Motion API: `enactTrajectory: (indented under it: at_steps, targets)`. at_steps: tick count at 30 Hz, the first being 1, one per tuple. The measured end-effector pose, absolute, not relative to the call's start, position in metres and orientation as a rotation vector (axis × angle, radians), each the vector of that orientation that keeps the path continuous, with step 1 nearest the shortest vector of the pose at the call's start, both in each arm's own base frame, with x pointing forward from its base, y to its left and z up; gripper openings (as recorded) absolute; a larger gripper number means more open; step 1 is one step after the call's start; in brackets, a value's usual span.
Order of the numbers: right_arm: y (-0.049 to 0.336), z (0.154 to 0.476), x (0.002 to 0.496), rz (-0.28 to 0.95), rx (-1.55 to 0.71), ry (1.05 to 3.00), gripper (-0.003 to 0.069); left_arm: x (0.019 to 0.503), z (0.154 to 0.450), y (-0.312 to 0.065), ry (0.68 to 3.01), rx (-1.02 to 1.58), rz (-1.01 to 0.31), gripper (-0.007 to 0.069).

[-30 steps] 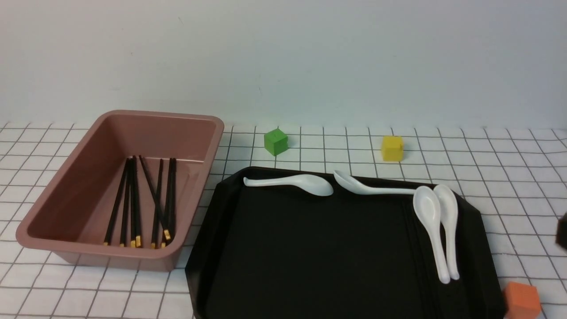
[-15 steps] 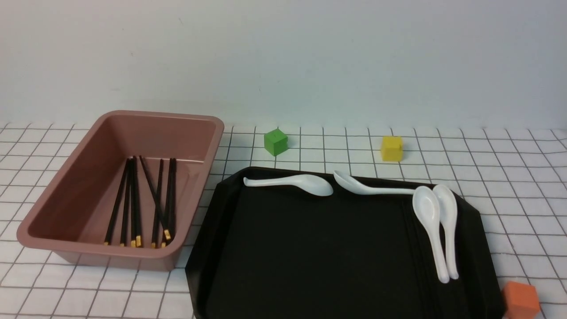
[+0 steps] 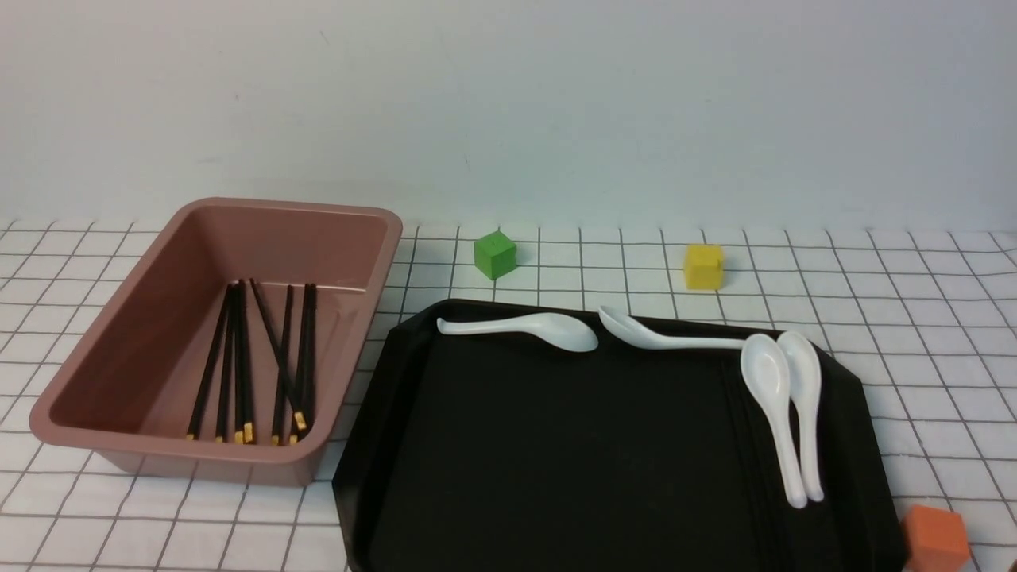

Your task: On white black tablecloth take chopsticks from black tray and put them in box.

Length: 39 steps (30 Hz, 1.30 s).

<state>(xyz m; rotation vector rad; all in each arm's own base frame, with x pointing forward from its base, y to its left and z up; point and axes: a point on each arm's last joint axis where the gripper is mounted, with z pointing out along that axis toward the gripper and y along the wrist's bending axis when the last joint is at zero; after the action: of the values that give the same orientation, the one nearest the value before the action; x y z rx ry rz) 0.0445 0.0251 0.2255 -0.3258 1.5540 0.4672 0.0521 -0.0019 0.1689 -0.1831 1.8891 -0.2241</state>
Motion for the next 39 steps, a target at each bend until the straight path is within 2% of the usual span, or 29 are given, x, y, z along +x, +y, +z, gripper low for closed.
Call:
enactTrajectory:
  at_steps: [5, 13, 39]
  targets:
    - [0.016, 0.189, 0.053, 0.335, -0.107, 1.696, 0.0015, 0.052, 0.169, -0.002, 1.888, -0.183, -0.224, 0.0238]
    - [0.006, 0.175, 0.053, 0.177, 0.011, 1.847, 0.0020, 0.052, 0.169, -0.002, 1.888, -0.183, -0.224, 0.0238]
    - [0.004, 0.174, 0.052, 0.159, 0.064, 1.870, 0.0040, 0.052, 0.169, -0.002, 1.888, -0.183, -0.224, 0.0238]
